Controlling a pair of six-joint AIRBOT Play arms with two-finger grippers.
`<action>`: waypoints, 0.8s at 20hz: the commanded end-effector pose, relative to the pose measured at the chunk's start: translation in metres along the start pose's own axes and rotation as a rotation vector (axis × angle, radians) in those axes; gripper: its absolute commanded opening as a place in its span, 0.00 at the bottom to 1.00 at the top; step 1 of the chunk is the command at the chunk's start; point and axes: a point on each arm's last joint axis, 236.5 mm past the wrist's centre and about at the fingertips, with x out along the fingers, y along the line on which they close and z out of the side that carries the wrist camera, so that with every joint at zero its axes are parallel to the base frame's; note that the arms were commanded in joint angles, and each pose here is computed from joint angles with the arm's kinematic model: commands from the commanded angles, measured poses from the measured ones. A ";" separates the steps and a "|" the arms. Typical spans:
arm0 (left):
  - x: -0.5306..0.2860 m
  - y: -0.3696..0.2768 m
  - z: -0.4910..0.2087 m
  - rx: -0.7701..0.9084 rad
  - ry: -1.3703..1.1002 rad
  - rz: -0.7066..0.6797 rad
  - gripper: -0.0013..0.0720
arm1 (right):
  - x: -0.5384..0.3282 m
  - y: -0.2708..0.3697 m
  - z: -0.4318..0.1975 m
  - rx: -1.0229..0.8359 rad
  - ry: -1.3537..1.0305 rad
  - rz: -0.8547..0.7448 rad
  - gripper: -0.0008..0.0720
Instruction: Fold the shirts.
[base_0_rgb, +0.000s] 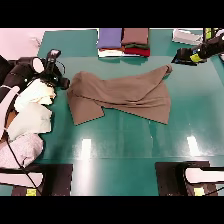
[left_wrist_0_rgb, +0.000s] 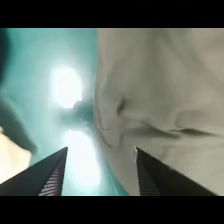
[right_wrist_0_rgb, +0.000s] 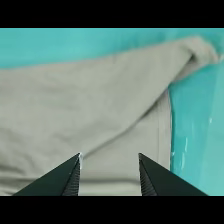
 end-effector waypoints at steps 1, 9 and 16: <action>0.041 -0.005 -0.024 -0.021 0.100 -0.044 0.71 | 0.005 -0.003 -0.028 0.020 0.050 -0.003 0.58; 0.065 -0.016 -0.029 -0.061 0.126 -0.092 0.14 | 0.017 -0.016 -0.086 0.057 0.143 -0.026 0.58; 0.041 -0.013 -0.017 -0.032 0.152 -0.083 0.05 | 0.011 -0.078 -0.242 0.243 0.471 -0.173 0.76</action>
